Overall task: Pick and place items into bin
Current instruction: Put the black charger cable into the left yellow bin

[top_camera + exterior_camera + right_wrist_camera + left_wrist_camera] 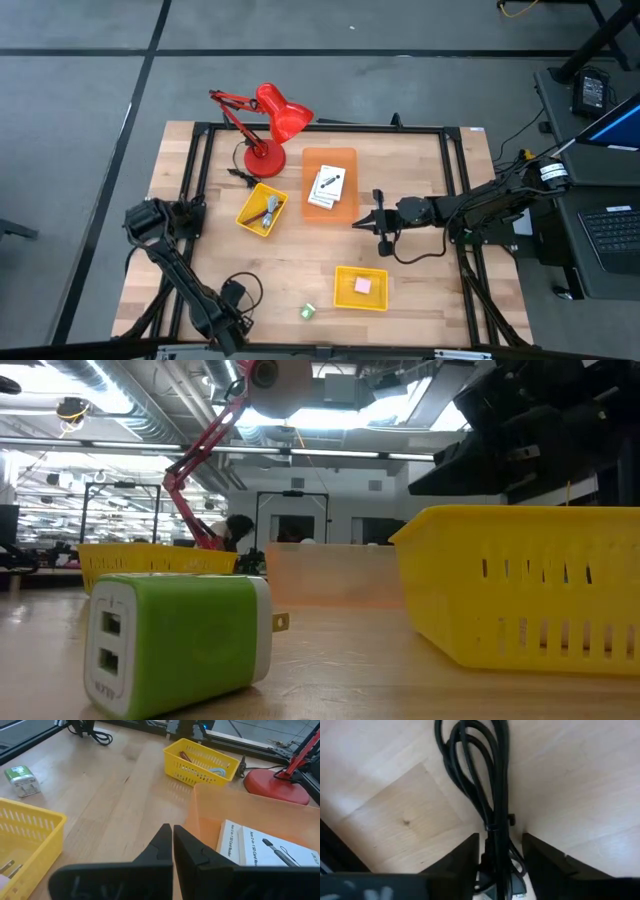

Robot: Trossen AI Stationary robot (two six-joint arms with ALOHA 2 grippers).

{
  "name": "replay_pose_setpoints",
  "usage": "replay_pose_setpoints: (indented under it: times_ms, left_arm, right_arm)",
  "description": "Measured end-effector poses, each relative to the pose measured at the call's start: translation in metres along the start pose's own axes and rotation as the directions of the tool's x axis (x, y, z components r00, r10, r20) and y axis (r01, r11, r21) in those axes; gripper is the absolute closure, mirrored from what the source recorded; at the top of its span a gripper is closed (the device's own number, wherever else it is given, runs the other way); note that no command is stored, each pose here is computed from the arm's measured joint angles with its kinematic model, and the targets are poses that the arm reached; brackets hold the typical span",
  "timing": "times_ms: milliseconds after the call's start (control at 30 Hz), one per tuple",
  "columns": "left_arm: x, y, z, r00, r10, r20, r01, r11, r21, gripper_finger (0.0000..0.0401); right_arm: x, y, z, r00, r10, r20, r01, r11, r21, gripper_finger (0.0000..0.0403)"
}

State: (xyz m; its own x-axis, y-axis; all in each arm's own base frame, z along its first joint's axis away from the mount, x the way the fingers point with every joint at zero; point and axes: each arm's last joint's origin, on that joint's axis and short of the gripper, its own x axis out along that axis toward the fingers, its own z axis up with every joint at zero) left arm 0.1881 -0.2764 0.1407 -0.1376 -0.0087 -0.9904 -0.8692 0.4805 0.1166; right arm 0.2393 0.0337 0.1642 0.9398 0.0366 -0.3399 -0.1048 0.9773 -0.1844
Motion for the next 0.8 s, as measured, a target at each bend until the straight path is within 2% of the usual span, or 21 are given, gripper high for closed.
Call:
replay_pose_setpoints:
  times_ms: [267, 600, 800]
  left_arm:
    - [0.001, -0.001, -0.001, 1.000, 0.002, -0.017, -0.002, 0.999, 0.035, 0.0371]
    - [-0.003, 0.002, 0.000, 1.000, -0.007, 0.000, 0.007, 0.998, 0.057, 0.0371]
    - [-0.020, 0.004, 0.001, 0.979, -0.141, 0.146, 0.130, 0.988, 0.084, 0.0371]
  right_arm:
    - [0.000, 0.000, 0.000, 1.000, 0.000, 0.000, 0.000, 1.000, 0.000, 0.0402]
    - [0.000, 0.000, 0.000, 1.000, 0.000, 0.000, 0.000, 1.000, 0.000, 0.0402]
    - [0.000, 0.000, 0.000, 1.000, -0.001, 0.000, 0.001, 1.000, 0.000, 0.0402]
